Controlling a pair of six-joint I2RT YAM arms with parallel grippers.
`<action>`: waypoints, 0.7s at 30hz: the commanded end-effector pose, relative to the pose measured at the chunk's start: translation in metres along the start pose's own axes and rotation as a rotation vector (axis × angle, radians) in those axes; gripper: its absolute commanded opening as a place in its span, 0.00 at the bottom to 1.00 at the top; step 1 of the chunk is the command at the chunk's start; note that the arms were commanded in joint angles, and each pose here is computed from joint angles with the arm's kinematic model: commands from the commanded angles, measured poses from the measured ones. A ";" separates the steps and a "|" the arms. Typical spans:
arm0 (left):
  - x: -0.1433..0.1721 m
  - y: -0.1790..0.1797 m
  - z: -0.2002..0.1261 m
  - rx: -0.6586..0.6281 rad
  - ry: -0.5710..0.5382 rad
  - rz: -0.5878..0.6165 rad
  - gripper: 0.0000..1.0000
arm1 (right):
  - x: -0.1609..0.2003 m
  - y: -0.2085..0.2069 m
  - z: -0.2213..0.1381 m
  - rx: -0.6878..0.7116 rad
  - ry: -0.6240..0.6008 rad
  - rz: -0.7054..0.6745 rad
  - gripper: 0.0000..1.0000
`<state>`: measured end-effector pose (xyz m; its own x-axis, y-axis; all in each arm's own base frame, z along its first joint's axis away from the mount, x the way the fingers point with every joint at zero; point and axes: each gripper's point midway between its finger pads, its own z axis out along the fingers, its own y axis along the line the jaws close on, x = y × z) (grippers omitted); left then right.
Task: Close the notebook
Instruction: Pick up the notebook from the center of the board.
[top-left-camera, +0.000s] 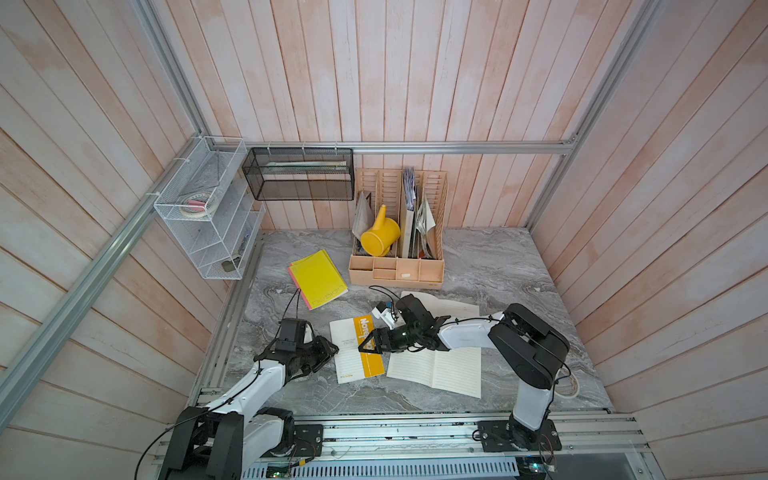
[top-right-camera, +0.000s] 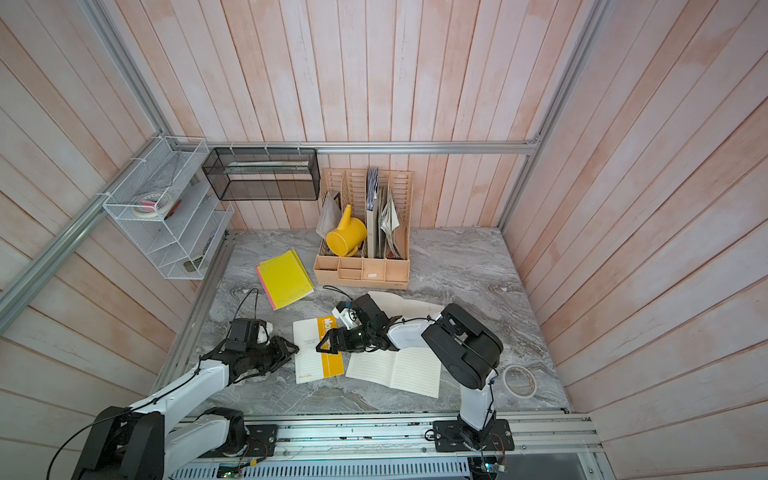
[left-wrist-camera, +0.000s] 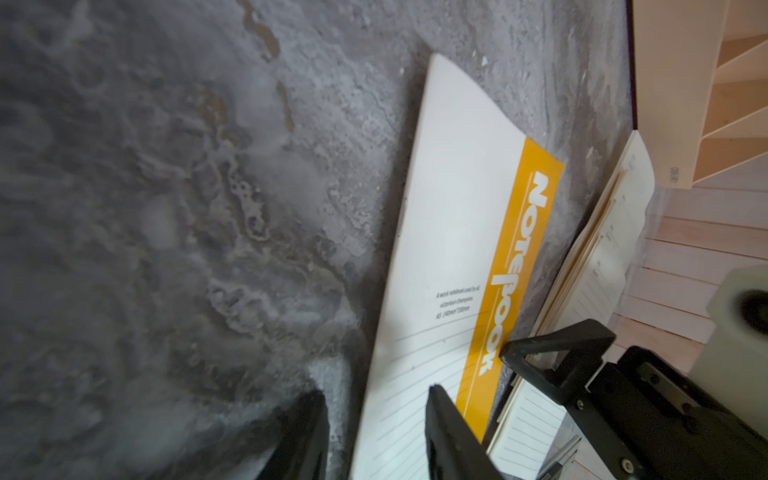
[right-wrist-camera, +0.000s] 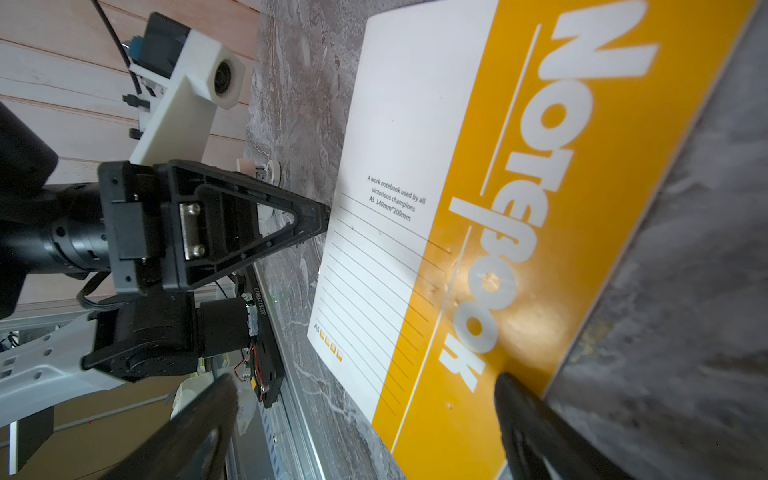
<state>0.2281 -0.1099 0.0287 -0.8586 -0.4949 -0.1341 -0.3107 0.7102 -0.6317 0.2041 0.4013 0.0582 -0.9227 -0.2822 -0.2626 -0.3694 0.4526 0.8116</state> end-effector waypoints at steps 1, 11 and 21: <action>0.004 0.009 0.005 -0.007 0.009 0.034 0.42 | 0.011 -0.014 0.001 0.025 0.024 0.033 0.98; 0.019 -0.001 0.011 0.198 -0.026 0.056 0.42 | 0.011 -0.016 0.003 0.018 0.032 0.038 0.98; 0.020 -0.019 0.001 0.305 -0.051 0.107 0.31 | 0.012 -0.017 0.003 0.021 0.034 0.041 0.98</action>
<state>0.2191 -0.1299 0.0327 -0.8515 -0.4666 -0.2394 -0.1052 0.5992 -0.7937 0.2041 0.4010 0.0587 -0.9236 -0.2826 -0.2591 -0.3654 0.4447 0.8177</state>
